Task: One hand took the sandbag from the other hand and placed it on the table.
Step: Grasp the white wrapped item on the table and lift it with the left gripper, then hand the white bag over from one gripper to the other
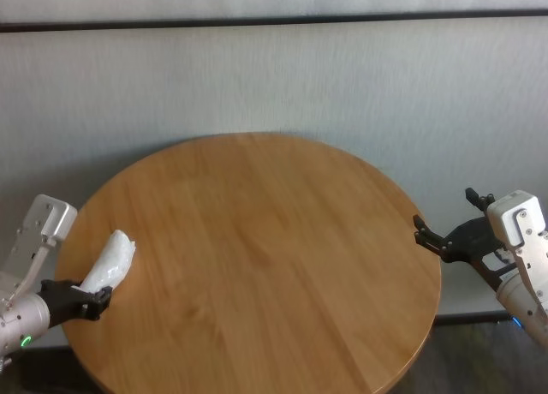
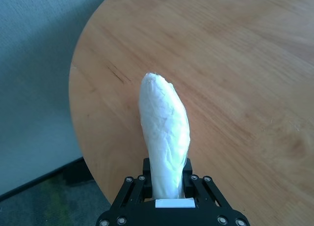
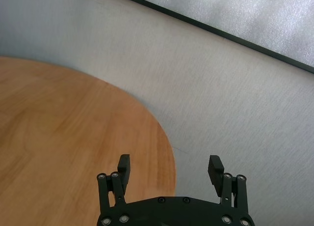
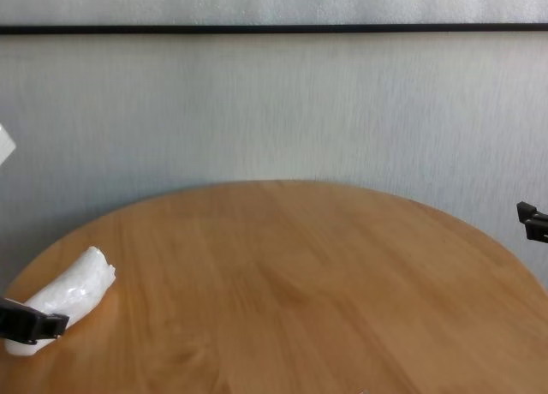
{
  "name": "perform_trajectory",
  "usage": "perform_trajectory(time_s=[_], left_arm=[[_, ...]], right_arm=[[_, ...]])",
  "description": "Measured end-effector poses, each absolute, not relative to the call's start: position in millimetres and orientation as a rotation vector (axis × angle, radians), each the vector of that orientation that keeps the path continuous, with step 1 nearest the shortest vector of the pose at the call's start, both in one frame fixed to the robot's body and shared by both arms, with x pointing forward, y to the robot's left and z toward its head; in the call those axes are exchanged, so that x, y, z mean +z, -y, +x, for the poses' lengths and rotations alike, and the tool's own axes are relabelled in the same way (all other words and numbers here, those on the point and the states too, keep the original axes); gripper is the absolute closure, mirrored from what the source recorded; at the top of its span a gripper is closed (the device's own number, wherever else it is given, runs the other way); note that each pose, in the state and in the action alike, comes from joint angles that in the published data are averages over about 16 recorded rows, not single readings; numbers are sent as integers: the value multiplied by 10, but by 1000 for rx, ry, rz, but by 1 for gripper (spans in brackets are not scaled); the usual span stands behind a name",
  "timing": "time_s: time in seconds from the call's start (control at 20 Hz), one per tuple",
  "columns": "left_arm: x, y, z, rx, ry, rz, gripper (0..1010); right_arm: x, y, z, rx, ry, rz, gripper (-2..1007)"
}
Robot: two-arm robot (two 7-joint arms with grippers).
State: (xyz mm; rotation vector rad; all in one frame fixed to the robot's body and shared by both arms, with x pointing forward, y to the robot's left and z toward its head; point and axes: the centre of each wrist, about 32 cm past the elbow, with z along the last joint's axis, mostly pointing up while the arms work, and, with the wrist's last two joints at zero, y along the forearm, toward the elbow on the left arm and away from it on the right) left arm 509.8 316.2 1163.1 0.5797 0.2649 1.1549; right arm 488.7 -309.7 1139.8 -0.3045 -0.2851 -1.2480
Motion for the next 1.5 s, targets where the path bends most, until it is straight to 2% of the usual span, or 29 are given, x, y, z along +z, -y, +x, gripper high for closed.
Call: perform_trajectory(time_s=[1.5], left_arm=[[11638,-3208,5058,1139,-239,545,651]], right_arm=[[11398,3097,4887,-1248,285,-304,3]])
